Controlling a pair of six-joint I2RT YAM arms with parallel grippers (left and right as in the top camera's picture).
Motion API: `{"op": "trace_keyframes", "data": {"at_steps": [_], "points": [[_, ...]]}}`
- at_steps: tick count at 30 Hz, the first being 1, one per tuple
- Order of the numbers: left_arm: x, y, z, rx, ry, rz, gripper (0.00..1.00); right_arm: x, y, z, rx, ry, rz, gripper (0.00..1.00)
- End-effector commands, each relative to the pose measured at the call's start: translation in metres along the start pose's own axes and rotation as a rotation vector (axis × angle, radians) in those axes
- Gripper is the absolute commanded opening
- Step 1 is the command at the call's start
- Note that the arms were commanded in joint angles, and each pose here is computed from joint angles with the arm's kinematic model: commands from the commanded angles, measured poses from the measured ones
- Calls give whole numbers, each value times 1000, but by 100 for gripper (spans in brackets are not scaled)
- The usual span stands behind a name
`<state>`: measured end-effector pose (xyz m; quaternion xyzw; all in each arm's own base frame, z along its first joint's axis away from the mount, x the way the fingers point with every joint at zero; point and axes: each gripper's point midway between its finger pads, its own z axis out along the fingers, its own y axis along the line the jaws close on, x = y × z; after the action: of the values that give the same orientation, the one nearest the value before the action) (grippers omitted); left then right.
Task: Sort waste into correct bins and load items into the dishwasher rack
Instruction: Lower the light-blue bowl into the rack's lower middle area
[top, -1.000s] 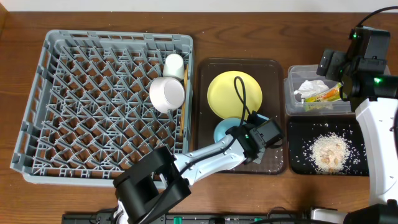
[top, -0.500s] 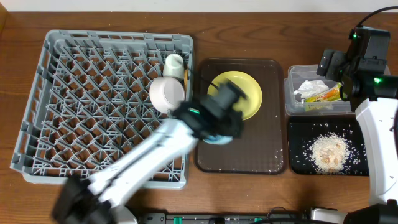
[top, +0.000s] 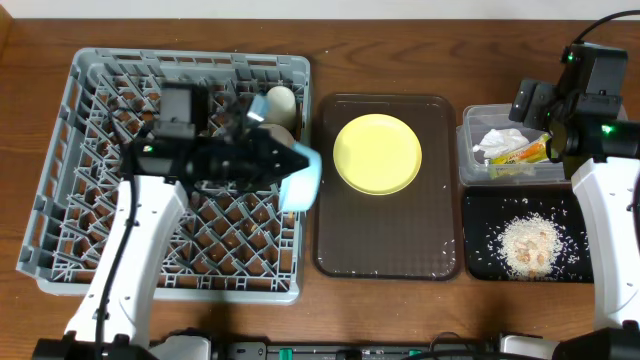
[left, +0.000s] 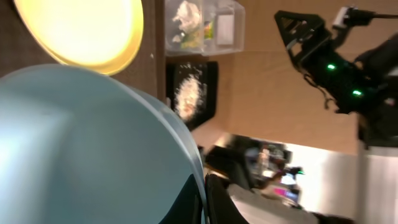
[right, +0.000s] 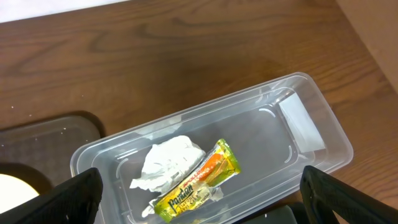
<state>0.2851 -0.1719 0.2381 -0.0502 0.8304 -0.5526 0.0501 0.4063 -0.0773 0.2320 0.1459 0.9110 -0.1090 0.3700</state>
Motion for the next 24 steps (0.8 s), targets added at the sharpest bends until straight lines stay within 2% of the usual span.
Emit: {"op": "trace_keyframes", "data": {"at_steps": [1,12,22,24], "points": [[8,8,-9,118,26,-27,6,-6,-3,-6,3,-20,18,99],[11,81,-20,109,-67,-184,6,-6,-3,-6,3,-20,18,99],[4,96,-35,115,-133,-257,6,-6,-3,-6,3,-20,18,99],[-3,93,-45,160,-161,-280,6,-6,-3,-6,3,-20,18,99]]}}
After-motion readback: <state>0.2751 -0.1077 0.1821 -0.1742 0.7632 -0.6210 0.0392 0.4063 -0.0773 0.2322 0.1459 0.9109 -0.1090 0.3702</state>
